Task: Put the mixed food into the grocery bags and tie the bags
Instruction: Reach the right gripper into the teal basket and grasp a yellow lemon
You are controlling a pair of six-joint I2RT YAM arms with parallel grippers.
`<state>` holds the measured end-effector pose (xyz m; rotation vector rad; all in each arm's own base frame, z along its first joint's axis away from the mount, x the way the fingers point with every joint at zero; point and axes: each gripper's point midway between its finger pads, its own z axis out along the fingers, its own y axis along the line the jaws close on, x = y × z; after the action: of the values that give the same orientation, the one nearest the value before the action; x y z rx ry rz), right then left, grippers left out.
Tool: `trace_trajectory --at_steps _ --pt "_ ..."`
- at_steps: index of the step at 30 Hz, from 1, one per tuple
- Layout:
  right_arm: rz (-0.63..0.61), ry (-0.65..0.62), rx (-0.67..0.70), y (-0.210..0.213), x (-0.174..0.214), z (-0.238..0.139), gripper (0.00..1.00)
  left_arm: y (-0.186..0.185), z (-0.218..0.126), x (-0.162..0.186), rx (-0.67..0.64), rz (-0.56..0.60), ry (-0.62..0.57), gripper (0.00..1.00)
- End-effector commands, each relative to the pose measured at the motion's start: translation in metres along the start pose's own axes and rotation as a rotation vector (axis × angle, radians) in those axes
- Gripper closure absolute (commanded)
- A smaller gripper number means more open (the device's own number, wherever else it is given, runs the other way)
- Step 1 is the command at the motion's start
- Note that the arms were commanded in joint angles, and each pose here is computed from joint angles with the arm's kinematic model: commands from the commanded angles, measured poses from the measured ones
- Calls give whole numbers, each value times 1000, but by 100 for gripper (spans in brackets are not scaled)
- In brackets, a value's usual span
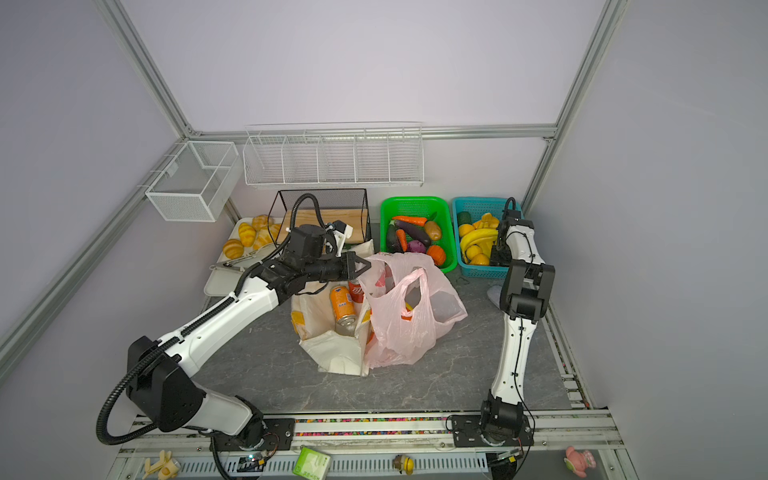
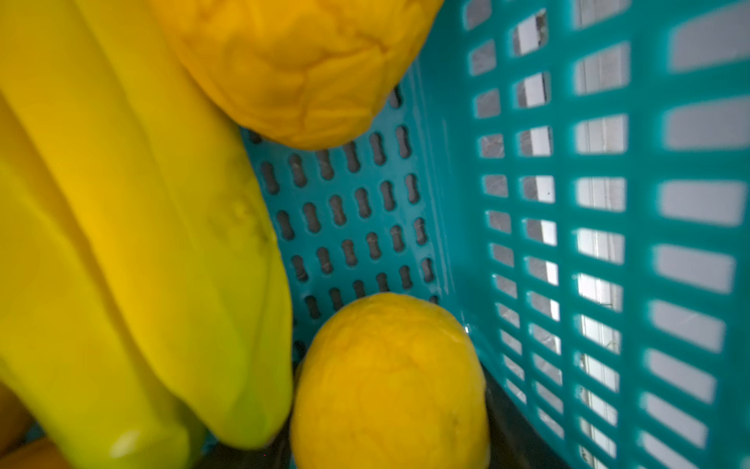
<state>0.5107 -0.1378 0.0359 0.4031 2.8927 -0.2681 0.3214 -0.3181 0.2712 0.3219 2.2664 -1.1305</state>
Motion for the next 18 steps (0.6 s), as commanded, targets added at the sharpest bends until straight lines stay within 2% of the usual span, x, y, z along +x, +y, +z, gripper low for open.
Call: trace_trajectory --at_steps 1,6,11,13,18 --pt "19 -79 -32 -4 -9 -39 54 1 4 -1 10 -9 -1 100" --pt "58 -237 -11 -14 -21 -99 58 0 4 -1 10 -7 -2 100" --pt "79 -399 -33 -6 -11 -164 60 1 3 -1 3 -6 -5 100" --pt "89 -454 -103 8 1 -191 60 2 3 -1 2 -4 -4 100" --pt "60 -574 -402 65 54 -254 60 2 4 0 1 -5 -1 100"
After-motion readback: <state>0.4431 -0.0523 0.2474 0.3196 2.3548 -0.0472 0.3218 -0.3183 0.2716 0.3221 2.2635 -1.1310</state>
